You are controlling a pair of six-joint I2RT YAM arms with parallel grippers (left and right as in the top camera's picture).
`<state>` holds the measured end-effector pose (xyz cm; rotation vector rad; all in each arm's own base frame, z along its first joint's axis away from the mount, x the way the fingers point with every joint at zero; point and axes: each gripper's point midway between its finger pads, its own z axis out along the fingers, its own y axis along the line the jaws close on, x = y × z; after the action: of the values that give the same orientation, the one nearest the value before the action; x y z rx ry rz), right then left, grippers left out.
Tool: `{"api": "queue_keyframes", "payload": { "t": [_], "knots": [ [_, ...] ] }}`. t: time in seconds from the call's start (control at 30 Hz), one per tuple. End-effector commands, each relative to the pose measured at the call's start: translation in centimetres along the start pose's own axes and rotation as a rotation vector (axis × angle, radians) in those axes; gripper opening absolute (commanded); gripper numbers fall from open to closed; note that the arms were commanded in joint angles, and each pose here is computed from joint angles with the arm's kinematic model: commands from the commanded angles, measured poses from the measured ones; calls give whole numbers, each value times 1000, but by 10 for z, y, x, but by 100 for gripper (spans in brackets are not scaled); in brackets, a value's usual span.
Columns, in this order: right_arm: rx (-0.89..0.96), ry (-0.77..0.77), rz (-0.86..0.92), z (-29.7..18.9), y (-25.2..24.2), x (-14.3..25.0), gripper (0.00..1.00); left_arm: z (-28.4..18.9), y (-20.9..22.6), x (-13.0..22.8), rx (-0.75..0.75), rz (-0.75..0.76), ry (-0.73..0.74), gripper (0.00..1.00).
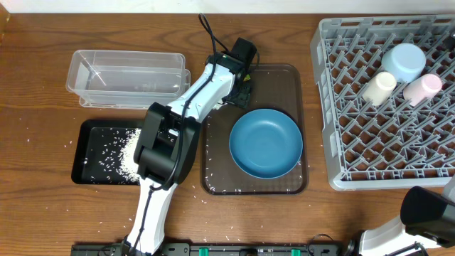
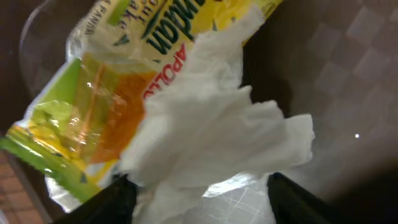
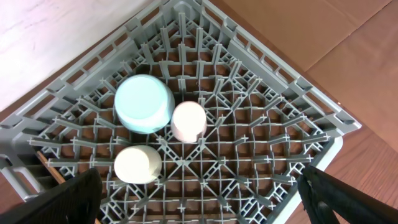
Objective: Sort waste into correct bins and load items into the dishwasher rack
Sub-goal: 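Move the left gripper to the white tissue and grasp it, then lift the tissue and drop it into the clear plastic bin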
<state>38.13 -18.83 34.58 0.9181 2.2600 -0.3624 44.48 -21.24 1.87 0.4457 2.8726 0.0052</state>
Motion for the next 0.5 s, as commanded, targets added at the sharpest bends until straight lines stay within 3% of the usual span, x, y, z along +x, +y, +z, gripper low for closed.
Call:
{"api": "queue_keyframes", "payload": {
  "t": [0.0, 0.1, 0.3, 0.47],
  "knots": [
    [21, 0, -11, 2, -4, -1, 99, -5, -1, -2, 11, -5, -9, 51],
    [21, 0, -11, 2, -4, -1, 99, -17, -1, -6, 14, -6, -29, 38],
    [21, 0, -11, 2, -4, -1, 99, -83, 3, -22, 33, -29, -147, 33],
    [21, 0, -11, 2, -4, -1, 99, -142, 15, -31, 51, -92, -262, 12]
  ]
}}
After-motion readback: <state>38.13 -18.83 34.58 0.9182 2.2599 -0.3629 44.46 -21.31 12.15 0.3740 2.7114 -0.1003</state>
